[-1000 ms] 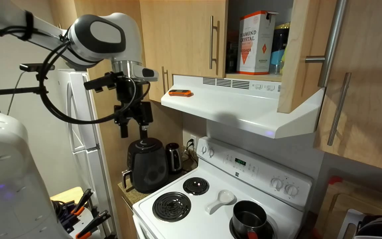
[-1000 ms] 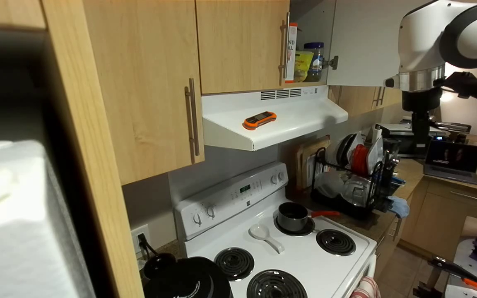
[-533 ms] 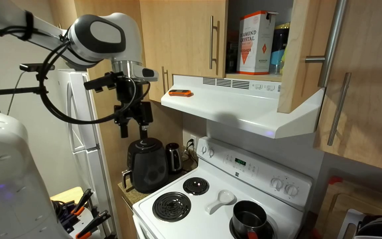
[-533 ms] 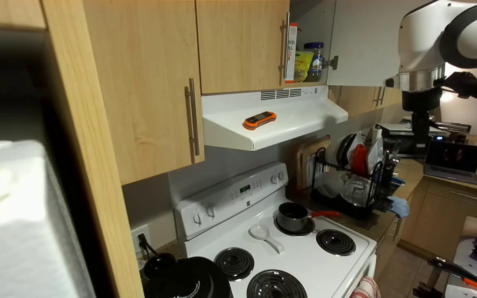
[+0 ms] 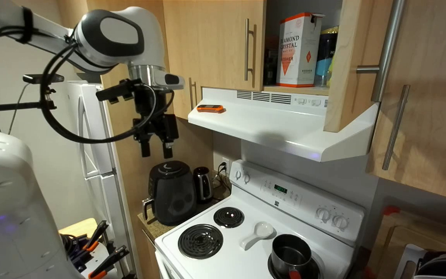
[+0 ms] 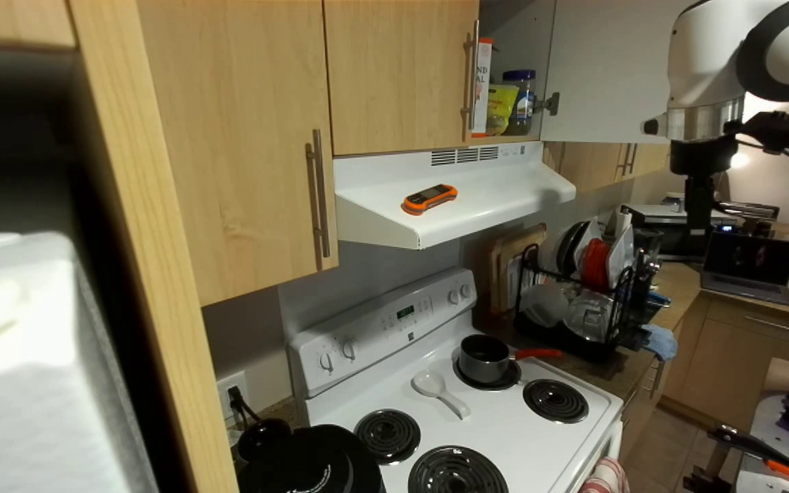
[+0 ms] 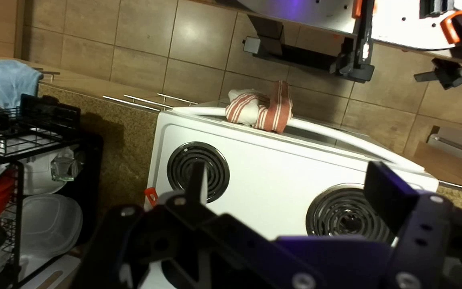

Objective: Close the right cabinet door

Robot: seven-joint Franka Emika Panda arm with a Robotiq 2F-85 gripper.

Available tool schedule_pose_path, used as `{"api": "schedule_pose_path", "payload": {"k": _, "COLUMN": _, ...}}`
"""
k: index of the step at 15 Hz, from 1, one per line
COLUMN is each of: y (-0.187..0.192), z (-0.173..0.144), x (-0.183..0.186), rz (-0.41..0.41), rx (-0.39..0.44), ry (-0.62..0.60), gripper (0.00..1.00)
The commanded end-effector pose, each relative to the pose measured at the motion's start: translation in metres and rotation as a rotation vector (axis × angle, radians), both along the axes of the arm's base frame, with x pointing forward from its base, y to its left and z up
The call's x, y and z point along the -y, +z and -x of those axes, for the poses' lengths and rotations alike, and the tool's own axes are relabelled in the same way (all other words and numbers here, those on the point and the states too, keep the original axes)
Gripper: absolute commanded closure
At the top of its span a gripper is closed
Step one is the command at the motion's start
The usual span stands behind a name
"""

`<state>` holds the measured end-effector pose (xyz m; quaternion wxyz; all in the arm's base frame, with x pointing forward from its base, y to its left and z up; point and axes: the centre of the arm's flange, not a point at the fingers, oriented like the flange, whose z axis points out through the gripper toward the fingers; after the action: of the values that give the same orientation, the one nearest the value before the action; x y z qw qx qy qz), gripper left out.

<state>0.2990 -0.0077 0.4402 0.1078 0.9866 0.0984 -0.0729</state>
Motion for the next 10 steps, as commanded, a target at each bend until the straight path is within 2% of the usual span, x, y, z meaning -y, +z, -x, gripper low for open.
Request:
{"api": "schedule_pose_path", "payload": {"k": 1, "y": 0.02, "z": 0.019, "x": 0.018, "rz": 0.006, "rx": 0.026, "ry": 0.018, "gripper": 0.0}}
{"api": "schedule_pose_path", "payload": {"k": 10, "y": 0.043, "z": 0.033, "x": 0.079, "rz": 0.096, "rx": 0.141, "ry": -0.075, "gripper": 0.0}}
